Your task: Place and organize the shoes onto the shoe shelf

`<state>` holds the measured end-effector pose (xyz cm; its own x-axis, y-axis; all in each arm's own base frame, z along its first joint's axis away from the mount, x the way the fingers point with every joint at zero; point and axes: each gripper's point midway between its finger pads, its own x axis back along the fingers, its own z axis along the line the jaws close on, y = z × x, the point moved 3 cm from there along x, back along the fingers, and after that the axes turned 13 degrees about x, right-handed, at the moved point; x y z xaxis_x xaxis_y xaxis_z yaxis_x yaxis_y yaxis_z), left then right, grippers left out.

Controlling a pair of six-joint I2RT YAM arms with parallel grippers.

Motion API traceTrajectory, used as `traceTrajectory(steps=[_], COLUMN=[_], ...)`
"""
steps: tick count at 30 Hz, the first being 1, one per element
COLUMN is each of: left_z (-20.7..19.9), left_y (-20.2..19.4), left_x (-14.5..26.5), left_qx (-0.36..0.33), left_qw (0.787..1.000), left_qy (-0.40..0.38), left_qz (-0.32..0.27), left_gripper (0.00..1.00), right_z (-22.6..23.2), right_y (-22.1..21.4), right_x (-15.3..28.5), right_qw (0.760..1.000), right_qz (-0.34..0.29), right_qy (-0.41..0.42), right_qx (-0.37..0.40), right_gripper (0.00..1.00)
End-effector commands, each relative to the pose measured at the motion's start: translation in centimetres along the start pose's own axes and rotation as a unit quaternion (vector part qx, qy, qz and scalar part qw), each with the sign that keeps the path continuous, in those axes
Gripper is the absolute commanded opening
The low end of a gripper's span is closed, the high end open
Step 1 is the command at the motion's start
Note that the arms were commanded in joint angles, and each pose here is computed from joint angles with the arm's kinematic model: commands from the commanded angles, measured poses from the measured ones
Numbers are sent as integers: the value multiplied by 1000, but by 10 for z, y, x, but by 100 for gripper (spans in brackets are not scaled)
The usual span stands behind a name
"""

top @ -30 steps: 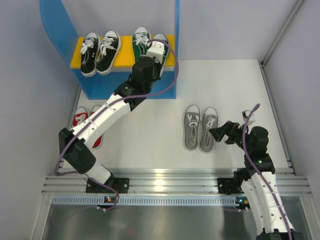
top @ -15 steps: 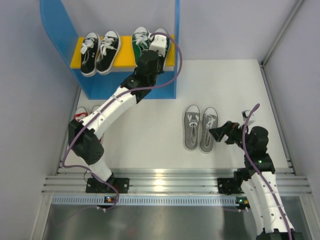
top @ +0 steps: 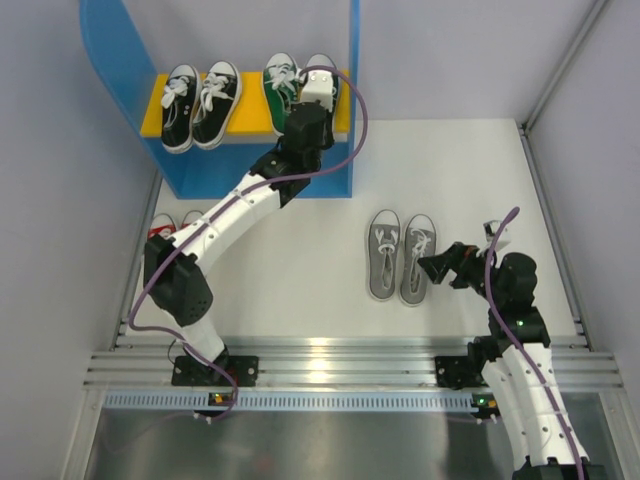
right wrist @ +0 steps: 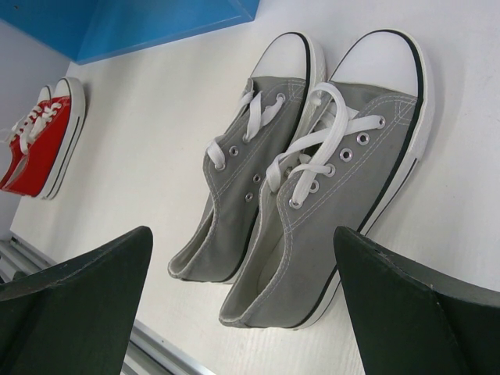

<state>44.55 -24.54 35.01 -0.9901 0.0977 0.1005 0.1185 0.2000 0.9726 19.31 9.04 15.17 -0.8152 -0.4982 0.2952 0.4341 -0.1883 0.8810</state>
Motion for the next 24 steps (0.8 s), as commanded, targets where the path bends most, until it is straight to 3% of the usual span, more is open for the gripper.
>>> traceTrajectory(steps=[1, 7, 18, 24], left_z=[0, -3, -30, -26], left_y=[32, 31, 59, 57], left_x=[-7, -10, 17, 6], left_qx=[47, 54, 110, 88], left_qw=[997, 996, 987, 991], left_qy=[20, 19, -85, -55], left_qz=[-60, -66, -78, -84], left_gripper=[0, 0, 0, 0], right_z=[3, 4, 4, 4], right_y=[3, 3, 3, 3], right_x=[-2, -1, -1, -1], right_qw=[1000, 1000, 1000, 1000], right_qz=[-8, -8, -9, -9], right_qy=[12, 13, 13, 14], right_qx=[10, 11, 10, 11], right_gripper=[99, 99, 99, 99])
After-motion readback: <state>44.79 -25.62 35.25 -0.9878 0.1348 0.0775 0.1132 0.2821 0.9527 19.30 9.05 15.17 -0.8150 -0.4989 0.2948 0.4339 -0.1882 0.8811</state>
